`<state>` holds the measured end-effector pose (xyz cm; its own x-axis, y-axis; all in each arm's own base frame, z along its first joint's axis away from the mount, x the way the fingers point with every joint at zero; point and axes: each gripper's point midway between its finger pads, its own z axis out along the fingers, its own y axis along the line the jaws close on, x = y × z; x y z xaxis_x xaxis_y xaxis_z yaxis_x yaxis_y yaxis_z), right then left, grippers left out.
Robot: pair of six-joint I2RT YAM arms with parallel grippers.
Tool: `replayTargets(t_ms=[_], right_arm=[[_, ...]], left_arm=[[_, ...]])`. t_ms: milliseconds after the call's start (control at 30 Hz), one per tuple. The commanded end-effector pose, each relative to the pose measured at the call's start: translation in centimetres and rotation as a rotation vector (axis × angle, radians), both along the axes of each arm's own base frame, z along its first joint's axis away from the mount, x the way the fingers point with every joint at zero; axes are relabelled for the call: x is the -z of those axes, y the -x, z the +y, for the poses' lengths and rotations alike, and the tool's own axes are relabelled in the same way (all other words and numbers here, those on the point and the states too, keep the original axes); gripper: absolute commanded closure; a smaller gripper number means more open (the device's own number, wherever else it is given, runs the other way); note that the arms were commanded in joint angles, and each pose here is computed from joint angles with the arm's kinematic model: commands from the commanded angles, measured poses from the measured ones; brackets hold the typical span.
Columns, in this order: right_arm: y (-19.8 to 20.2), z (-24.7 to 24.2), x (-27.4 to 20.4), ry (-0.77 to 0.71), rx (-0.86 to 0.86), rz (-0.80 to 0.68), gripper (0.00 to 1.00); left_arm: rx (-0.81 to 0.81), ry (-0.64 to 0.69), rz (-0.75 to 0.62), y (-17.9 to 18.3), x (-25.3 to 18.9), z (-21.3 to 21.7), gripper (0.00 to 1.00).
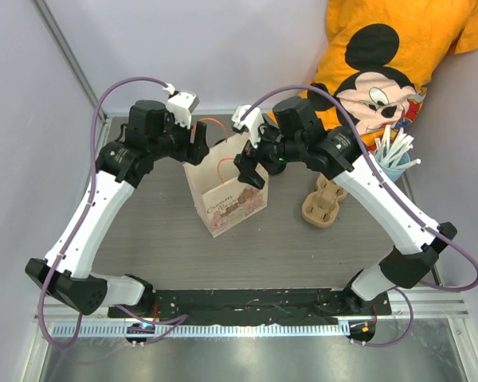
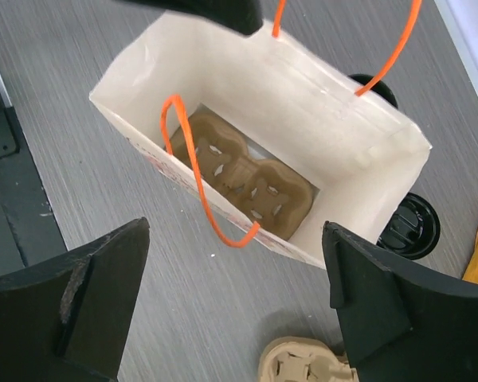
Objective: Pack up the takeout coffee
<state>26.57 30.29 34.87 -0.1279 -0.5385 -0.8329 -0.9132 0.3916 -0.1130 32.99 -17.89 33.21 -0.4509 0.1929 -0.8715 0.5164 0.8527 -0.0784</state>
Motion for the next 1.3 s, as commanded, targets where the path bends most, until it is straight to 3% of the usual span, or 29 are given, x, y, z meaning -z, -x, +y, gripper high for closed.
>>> replayTargets(t_ms=[0, 633, 733, 867, 967, 1133, 1267], right_arm=[[-0.9, 0.1, -1.8, -0.055, -0.024, -0.139, 0.1], [-1.0, 1.1, -0.3, -0.089, -0.083, -0.1, 0.49], [-1.2, 1.3, -0.4, -0.091, -0.082, -0.098, 0.58], [-1.3, 1.5, -0.7, -0.099, -0.086, -0.099, 0.79], [-1.5, 1.8, -0.8, -0.102, -0.09, -0.098, 0.86], [-2.2, 2.5, -2.1, -0.123, -0.092, -0.12, 0.91], [-2.7, 3.5, -2.7, -0.138, -0.109, -0.12, 0.93]], left_arm=[[0.043, 0.024, -0.121, -1.2, -3.2, -0.8, 0.31], [0.045, -0.059, -0.199, -4.8, -2.3, -1.1, 0.48], [0.044, -0.065, -0.199, -5.0, -2.0, -0.9, 0.56], [0.045, -0.055, -0.204, -5.2, -2.2, -1.0, 0.8], [0.041, -0.052, -0.209, -5.2, -2.6, -1.0, 0.92], [-0.014, -0.048, -0.227, -5.2, -4.0, 0.3, 0.99], [-0.075, -0.058, -0.243, -4.9, -5.1, 1.9, 1.0]])
